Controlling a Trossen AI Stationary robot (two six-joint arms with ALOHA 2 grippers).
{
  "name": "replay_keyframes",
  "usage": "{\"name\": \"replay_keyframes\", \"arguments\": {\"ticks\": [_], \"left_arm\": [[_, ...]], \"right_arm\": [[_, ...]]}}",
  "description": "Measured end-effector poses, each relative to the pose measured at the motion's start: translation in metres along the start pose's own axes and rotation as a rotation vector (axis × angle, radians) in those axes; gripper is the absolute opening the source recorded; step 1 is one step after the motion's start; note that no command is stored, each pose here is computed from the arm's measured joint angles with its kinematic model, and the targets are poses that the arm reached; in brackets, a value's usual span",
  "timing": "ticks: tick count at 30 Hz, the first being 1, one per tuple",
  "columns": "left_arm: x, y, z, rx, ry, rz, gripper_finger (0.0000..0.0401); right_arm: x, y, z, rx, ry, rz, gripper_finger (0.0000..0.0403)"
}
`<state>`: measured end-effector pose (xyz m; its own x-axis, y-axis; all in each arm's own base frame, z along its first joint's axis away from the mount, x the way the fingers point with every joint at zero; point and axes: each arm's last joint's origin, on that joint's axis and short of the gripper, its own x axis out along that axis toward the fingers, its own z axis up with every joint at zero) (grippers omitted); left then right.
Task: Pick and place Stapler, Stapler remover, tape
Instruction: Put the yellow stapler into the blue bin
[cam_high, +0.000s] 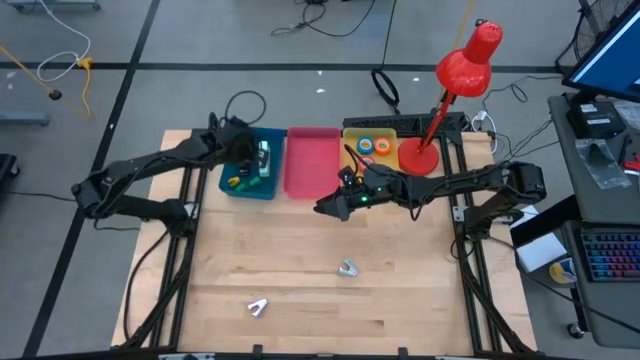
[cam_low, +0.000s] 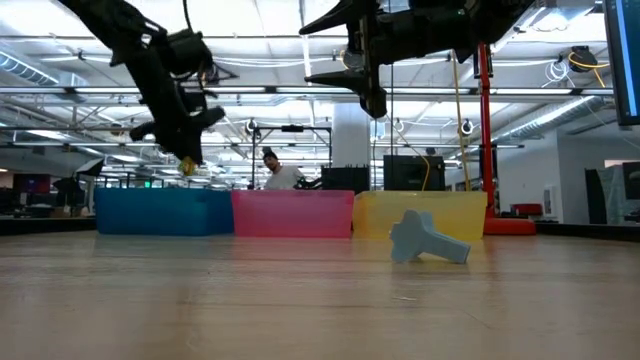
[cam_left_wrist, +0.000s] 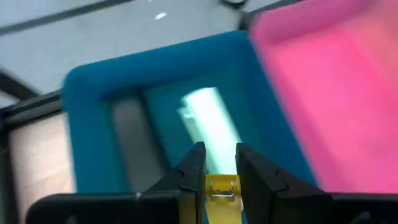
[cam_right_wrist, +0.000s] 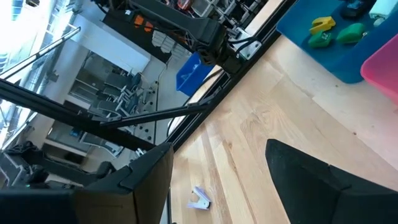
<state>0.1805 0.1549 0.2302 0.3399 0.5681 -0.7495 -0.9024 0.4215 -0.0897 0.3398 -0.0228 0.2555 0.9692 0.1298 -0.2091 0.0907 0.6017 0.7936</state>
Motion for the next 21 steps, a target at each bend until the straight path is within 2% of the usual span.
{"name": "replay_keyframes", "arguments": {"ticks": [7, 13, 21], "left_arm": [[0.036, 0.013, 0.004, -0.066, 0.041, 0.082, 0.0067], [0.065, 0.016, 0.000, -0.093, 0.079, 0.113, 0.0067], [0.086, 0.018, -0.006, -0.112, 0.135, 0.116, 0.0067]], "right_arm": [[0.000, -0.001, 0.001, 0.003, -0.005, -0.005, 0.0251], [0.000, -0.001, 0.002, 0.003, -0.008, -0.003, 0.0251], [0.000, 0.000, 0.003, 0.001, -0.019, 0.008, 0.0251]]}}
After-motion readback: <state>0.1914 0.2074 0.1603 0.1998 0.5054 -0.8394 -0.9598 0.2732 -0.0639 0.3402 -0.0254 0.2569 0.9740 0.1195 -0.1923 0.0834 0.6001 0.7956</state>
